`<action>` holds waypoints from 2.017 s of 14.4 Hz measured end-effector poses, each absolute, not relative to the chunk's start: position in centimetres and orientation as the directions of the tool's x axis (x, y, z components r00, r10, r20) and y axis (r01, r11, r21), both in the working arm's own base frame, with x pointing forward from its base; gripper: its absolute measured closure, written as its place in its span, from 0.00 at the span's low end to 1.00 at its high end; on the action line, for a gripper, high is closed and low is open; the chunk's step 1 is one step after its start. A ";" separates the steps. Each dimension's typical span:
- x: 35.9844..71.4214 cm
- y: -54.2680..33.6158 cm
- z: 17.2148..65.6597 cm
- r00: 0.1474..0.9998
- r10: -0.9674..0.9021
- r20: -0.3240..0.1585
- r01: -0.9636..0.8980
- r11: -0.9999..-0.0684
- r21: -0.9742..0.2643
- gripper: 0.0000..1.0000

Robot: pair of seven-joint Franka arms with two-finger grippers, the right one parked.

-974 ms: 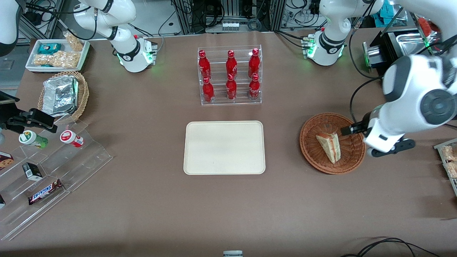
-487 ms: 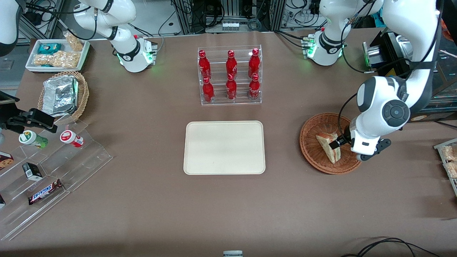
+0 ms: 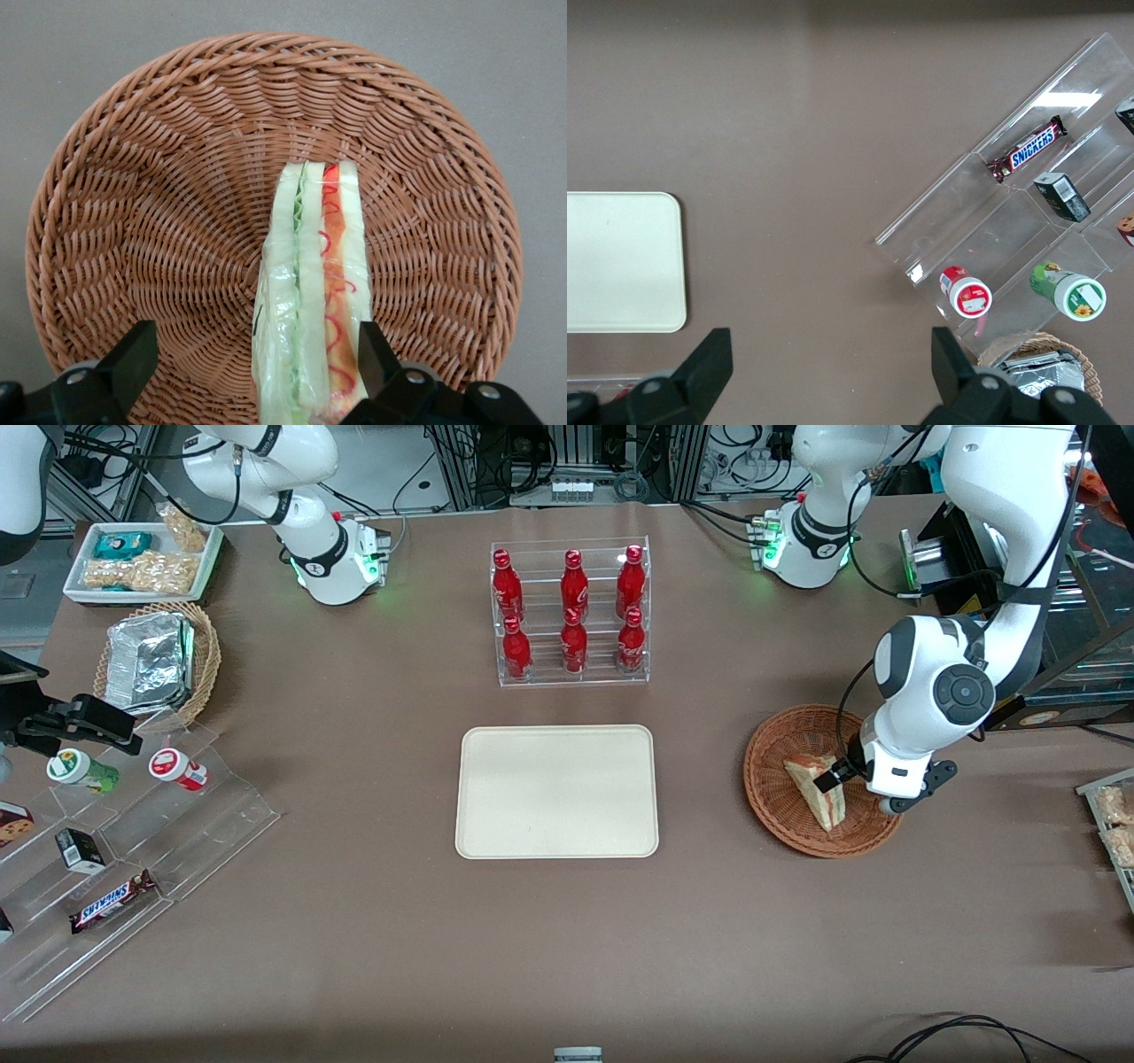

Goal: Place sandwich from basket to tray
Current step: 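Lower the left gripper and close it on the wrapped sandwich, then lift the sandwich and carry it over the cream tray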

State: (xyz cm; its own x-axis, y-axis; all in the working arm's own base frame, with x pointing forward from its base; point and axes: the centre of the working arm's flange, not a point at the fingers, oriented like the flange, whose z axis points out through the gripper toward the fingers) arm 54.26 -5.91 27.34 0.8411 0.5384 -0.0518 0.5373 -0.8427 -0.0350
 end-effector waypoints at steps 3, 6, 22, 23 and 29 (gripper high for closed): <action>55.1 -6.1 28.4 0.843 0.537 -0.032 0.537 -0.843 -0.019 0.00; 55.3 -6.6 28.5 0.847 0.531 -0.030 0.531 -0.848 -0.015 0.00; 56.5 -12.9 32.8 0.875 0.461 -0.147 0.449 -0.887 -0.110 0.81; 56.7 -16.2 35.0 0.889 0.433 -0.148 0.420 -0.901 -0.111 0.81; 52.7 -38.9 31.0 0.977 0.145 -0.156 0.130 -0.986 -0.100 0.85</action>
State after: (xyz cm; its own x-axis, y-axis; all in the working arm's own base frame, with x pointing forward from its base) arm 52.70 -38.94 31.02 0.9771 0.1448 -0.1558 0.1302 -0.9864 -0.1001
